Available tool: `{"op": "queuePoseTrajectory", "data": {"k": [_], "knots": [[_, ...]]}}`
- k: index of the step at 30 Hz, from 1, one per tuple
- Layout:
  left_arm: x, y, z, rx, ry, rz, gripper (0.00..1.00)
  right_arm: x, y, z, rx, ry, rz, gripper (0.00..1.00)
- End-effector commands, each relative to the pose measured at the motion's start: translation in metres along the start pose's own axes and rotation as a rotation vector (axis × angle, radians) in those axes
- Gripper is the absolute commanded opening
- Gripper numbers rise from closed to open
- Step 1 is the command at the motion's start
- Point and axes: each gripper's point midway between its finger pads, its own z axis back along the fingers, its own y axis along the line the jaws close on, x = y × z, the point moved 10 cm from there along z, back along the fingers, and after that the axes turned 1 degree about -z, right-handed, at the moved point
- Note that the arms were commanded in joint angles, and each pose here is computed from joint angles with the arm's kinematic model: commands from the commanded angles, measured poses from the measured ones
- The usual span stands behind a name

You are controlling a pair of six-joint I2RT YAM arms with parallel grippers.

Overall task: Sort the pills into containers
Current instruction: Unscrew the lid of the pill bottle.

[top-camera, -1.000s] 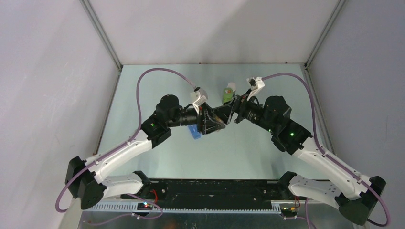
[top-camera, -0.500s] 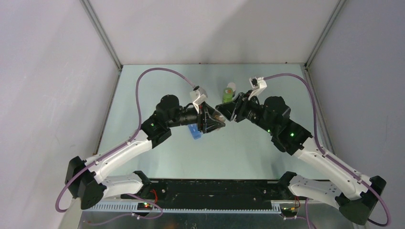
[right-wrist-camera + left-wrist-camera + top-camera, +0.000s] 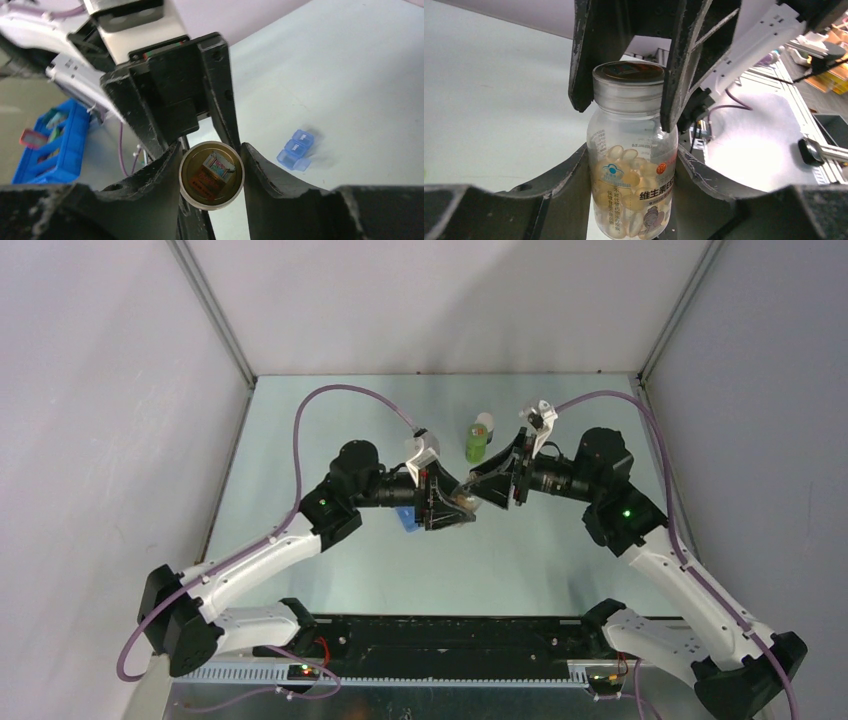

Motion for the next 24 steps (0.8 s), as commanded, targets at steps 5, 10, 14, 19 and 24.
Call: {"op": "queuePoseTrajectory", "data": {"k": [5,10,14,19,24], "knots": [[0.012,-0.003,0.004,-0.032,-0.046,-0.036,0.0,0.019,0.008,0.018,-0.107,-0.14,0.013,0.98],[0.015,0.005,0.001,0.042,-0.06,-0.029,0.0,0.02,-0.003,0.021,-0.365,-0.209,-0.143,0.9],[0.018,0.01,-0.004,0.085,-0.091,-0.006,0.0,0.017,-0.005,0.021,-0.446,-0.218,-0.196,0.88],[0.021,0.015,-0.01,0.098,-0.115,0.015,0.0,0.015,0.001,0.006,-0.426,-0.23,-0.259,0.91],[0.02,0.017,-0.011,0.12,-0.122,0.038,0.0,0.014,0.002,-0.007,-0.416,-0.249,-0.32,0.9]]}}
